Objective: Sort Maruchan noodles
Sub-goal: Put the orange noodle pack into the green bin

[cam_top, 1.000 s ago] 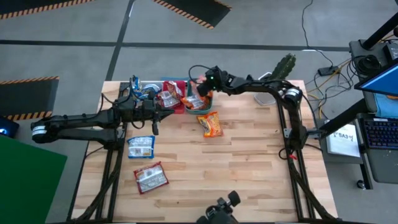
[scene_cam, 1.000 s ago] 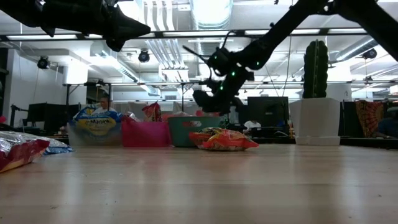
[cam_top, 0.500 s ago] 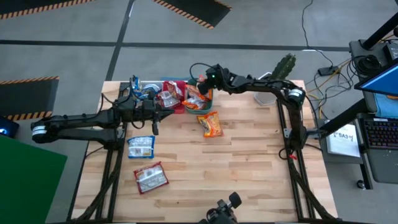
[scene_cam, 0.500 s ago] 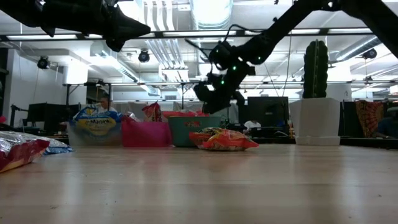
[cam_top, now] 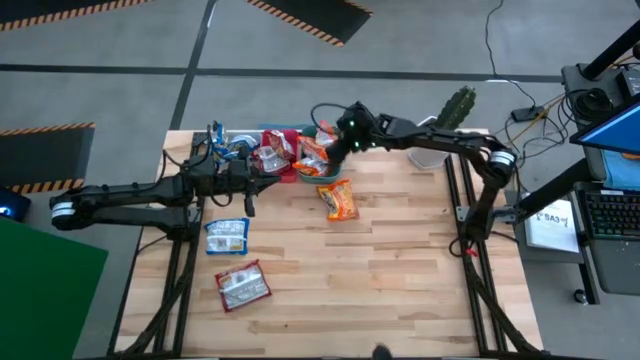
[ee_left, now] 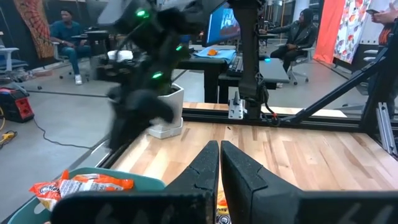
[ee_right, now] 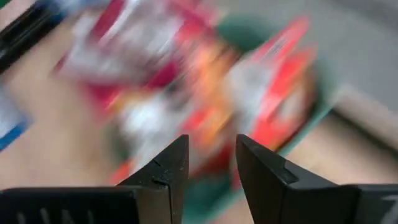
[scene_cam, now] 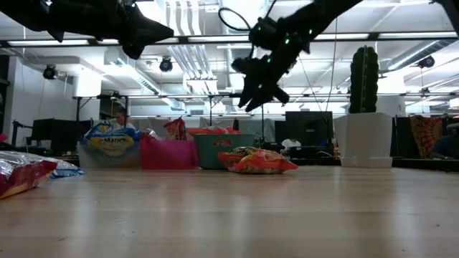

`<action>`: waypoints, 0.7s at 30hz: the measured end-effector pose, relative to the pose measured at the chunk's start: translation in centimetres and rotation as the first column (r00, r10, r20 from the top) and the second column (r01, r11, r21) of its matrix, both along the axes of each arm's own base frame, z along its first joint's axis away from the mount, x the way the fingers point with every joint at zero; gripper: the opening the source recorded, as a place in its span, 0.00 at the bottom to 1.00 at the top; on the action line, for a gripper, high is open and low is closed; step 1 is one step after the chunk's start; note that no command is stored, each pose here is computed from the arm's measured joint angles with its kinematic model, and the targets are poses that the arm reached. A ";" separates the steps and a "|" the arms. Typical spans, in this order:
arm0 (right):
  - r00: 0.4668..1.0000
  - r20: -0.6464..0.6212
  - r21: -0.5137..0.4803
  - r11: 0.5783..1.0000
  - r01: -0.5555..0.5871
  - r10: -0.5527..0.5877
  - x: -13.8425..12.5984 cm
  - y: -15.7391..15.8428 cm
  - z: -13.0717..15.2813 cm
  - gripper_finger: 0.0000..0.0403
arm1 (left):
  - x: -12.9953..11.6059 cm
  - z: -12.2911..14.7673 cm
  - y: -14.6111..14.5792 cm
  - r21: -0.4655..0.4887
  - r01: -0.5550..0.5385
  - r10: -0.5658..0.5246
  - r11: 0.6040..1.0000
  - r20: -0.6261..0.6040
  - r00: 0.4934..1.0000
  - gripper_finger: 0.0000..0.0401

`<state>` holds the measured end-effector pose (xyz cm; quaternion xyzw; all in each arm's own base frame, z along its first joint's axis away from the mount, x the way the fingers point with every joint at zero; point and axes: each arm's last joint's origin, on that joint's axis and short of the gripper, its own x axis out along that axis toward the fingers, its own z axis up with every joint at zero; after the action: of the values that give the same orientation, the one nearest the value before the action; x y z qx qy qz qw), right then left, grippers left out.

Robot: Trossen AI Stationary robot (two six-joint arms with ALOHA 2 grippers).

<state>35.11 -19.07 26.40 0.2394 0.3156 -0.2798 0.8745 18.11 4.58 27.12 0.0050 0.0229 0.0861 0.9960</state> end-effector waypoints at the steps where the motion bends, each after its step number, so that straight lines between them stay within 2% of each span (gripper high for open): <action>1: 0.999 -0.012 0.056 0.998 -0.042 0.043 -0.2 0.9 0.1 0.30 | 0.0 0.0 0.0 -0.002 0.000 0.000 1.000 0.000 1.000 0.00; 4: 0.983 -0.079 0.172 0.974 -0.151 0.166 -0.3 4.2 -0.3 0.29 | 0.0 0.0 0.0 -0.013 -0.001 0.001 1.000 0.001 1.000 0.00; 7: 0.958 -0.143 0.224 0.951 -0.213 0.249 0.0 7.7 -1.7 0.28 | 0.0 0.0 0.0 -0.025 -0.001 0.001 1.000 0.003 1.000 0.00; 9: 0.947 -0.183 0.237 0.947 -0.218 0.264 0.2 9.8 -2.7 0.26 | 0.0 0.0 0.0 -0.029 -0.001 0.002 1.000 0.004 1.000 0.00; 11: 0.940 -0.232 0.215 0.955 -0.202 0.251 0.5 11.6 -4.0 0.25 | 0.0 0.0 0.0 -0.034 -0.001 0.001 0.999 0.005 1.000 0.00; 14: 0.930 -0.327 0.156 0.980 -0.121 0.167 0.5 13.5 -5.6 0.25 | 0.0 0.0 0.0 -0.043 -0.002 0.002 0.999 0.007 1.000 0.00; 19: 0.952 -0.301 0.058 0.998 -0.038 0.054 1.0 14.8 -5.4 0.34 | 0.0 0.0 0.0 -0.052 -0.002 0.002 0.999 0.014 1.000 0.00; 21: 0.956 -0.291 0.033 0.999 -0.035 0.043 1.1 15.1 -5.3 0.39 | 0.0 0.1 0.0 -0.054 -0.001 0.002 0.999 0.024 1.000 0.00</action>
<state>36.23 -4.02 21.12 0.2015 0.4494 -0.2904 0.8204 18.15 4.59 27.25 -0.0228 0.0131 0.0864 0.9959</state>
